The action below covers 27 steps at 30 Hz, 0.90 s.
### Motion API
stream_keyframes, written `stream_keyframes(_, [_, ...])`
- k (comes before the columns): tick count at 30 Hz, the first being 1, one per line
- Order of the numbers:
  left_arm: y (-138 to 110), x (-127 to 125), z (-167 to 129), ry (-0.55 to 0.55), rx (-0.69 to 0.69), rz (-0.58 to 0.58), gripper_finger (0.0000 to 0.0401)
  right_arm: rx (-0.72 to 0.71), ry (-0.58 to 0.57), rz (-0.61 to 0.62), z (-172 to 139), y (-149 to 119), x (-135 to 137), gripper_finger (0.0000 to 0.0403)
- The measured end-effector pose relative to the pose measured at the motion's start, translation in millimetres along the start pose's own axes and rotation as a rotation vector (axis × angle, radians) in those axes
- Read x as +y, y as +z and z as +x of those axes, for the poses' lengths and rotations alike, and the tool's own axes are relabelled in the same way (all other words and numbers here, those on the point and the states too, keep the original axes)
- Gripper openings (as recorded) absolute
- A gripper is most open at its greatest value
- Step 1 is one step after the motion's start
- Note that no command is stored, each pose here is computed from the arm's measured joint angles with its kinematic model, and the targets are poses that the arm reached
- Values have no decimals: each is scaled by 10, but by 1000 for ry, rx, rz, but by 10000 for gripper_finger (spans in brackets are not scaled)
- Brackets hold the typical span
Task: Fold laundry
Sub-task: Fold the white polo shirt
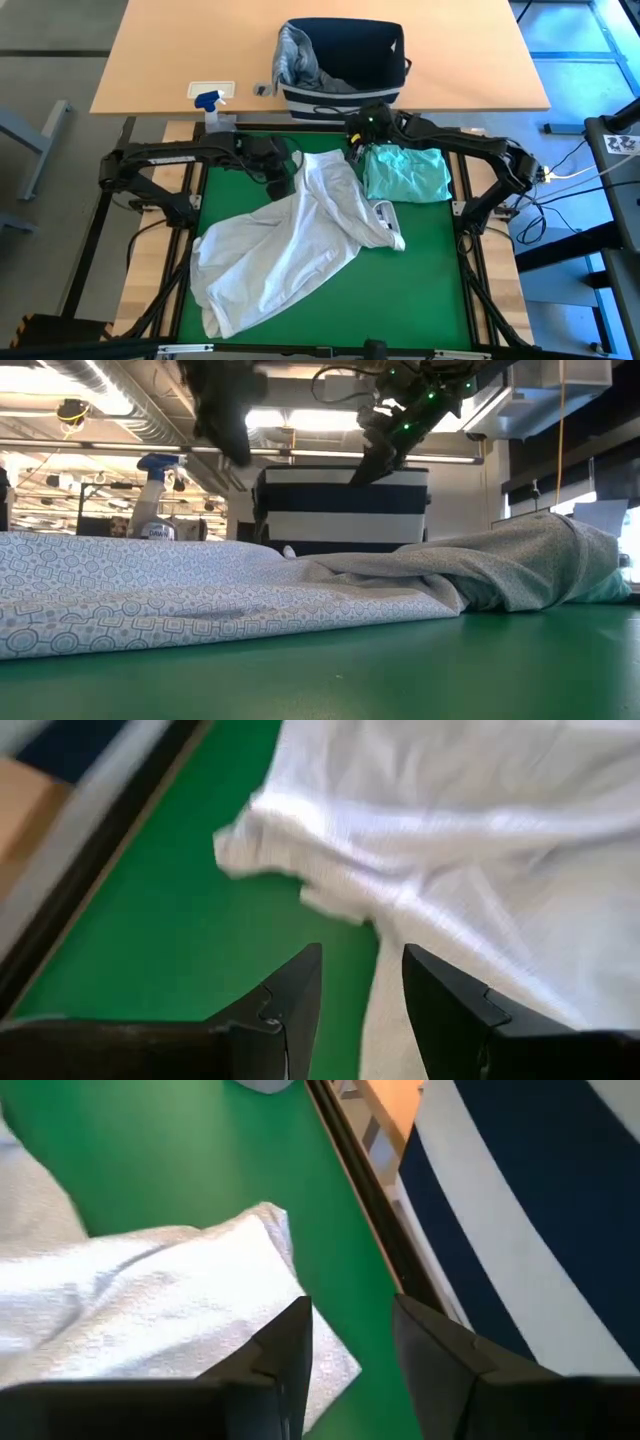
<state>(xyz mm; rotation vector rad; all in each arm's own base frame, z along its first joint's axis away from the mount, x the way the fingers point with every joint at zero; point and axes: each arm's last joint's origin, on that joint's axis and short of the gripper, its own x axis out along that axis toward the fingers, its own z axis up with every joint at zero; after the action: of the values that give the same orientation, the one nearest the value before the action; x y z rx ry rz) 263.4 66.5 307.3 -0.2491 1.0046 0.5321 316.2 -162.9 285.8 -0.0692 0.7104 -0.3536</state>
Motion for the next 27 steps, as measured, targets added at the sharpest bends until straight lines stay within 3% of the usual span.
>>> stream_keyframes(8, [-137, -164, -305, -190, -6, -47, 135, -10, 103, 0, -318, 40, 86, 138])
stream_keyframes(12, [-315, -368, -249, -252, 73, -95, 135, -15, 242, -29, -595, 56, 254, 138])
stream_keyframes(15, [-516, -528, -138, -261, 144, -142, 135, 16, 283, -61, -713, 36, 372, 138])
stream_keyframes(20, [-908, -761, 76, -261, 278, -238, 135, 47, 323, -97, -639, -137, 528, 138])
stream_keyframes(27, [-1502, -856, 327, -217, 495, -336, 135, 138, 341, -65, -418, -522, 606, 138])
